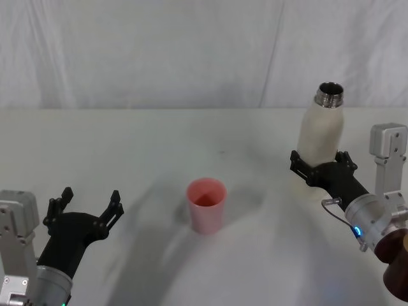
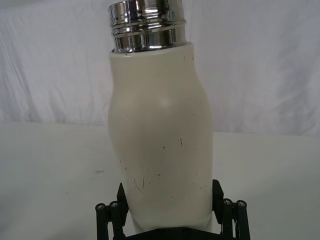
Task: Grasp the thermos with one hand and pour water into the cup lid.
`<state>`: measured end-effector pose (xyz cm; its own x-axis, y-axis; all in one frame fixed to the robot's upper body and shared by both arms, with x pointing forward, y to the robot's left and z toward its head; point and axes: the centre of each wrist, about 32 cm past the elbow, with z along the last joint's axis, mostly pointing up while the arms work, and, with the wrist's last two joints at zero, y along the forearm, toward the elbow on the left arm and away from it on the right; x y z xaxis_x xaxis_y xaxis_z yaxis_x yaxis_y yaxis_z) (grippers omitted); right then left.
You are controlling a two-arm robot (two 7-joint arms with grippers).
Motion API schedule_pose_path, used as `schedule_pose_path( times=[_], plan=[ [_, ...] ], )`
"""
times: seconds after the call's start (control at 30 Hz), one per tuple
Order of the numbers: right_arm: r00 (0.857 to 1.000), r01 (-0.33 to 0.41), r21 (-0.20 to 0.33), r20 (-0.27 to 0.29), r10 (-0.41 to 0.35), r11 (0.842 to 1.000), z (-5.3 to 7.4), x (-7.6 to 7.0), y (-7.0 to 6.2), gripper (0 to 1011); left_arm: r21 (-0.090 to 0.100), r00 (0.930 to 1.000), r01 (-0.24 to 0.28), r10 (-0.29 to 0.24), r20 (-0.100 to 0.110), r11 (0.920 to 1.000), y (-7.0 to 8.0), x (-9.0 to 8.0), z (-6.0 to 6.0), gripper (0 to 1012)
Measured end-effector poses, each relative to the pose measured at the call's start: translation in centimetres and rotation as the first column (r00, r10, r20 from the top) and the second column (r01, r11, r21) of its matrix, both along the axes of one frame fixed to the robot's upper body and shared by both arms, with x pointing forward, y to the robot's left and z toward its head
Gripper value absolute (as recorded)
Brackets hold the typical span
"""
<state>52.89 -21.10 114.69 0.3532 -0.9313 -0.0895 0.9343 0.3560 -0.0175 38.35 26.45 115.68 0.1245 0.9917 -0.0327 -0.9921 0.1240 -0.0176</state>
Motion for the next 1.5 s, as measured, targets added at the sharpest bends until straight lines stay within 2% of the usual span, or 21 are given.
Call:
schedule_pose_path(
  times=[0.43,1.23,1.5],
  plan=[
    [1.0,0.0,-0.001,-0.001,0.0,1.0,-0.01,-0.1,-0.03,966,0.0,1.0,0.0,0.0,0.0,1.0,0.0,0.0,0.0,1001],
    [1.0,0.001,-0.001,-0.001,-0.001,1.0,0.0,-0.15,-0.06,961,0.0,1.0,0.0,0.0,0.0,1.0,0.0,0.0,0.0,1001],
    [1.0,-0.011,-0.011,0.015,0.011,1.0,0.55,-0.54,-0.12,961,0.0,1.0,0.0,0.0,0.0,1.0,0.0,0.0,0.0,1001]
  ],
)
